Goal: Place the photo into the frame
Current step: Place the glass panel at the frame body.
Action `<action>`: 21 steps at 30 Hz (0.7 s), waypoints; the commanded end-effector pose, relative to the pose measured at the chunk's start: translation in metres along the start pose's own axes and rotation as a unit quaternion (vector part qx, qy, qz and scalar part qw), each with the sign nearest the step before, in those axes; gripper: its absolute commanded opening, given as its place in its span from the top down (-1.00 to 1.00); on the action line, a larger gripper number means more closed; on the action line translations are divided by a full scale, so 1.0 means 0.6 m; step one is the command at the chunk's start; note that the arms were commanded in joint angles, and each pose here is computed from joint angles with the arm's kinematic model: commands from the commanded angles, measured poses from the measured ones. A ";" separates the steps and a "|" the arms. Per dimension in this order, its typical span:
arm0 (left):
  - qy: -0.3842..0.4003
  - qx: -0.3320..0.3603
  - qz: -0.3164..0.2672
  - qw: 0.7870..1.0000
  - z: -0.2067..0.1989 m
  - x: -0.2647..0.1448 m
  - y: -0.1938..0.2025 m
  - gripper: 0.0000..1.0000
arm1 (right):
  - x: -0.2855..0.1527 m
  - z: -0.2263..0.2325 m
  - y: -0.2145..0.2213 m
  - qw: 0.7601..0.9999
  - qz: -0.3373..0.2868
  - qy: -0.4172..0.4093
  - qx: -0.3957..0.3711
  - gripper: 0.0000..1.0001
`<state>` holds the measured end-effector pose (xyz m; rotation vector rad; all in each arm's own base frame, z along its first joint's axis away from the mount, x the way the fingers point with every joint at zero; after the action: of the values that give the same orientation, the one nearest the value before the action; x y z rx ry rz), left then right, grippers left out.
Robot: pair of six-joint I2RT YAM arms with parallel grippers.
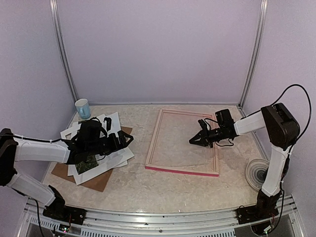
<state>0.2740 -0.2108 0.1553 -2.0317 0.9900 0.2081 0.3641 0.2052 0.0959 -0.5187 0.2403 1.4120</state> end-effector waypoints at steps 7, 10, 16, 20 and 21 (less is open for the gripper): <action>0.006 0.000 -0.009 1.000 -0.006 -0.009 0.004 -0.98 | -0.026 0.000 0.000 0.999 -0.026 0.021 -0.013 1.00; 0.004 -0.001 -0.008 1.000 -0.005 -0.010 0.006 -0.98 | -0.029 -0.004 0.004 0.999 -0.026 0.024 -0.011 1.00; 0.005 -0.001 -0.010 1.000 -0.006 -0.011 0.006 -0.98 | -0.033 -0.012 0.008 0.999 -0.027 0.032 -0.009 1.00; 0.004 -0.002 -0.008 1.000 -0.006 -0.011 0.007 -0.98 | -0.034 -0.017 0.012 0.999 -0.026 0.037 -0.006 1.00; 0.004 -0.003 -0.008 1.000 -0.006 -0.011 0.008 -0.98 | -0.034 -0.017 0.013 0.999 -0.025 0.037 -0.006 1.00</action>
<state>0.2691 -0.2118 0.1547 -2.0399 0.9893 0.2127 0.3556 0.1895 0.0863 -0.5530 0.2924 1.3684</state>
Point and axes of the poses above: each gripper's point midway between its finger pads, its own x axis out along the fingers, its own z axis along the line the jaws close on, y = z × x, the point moved 6 cm from there along -x, back along the fingers
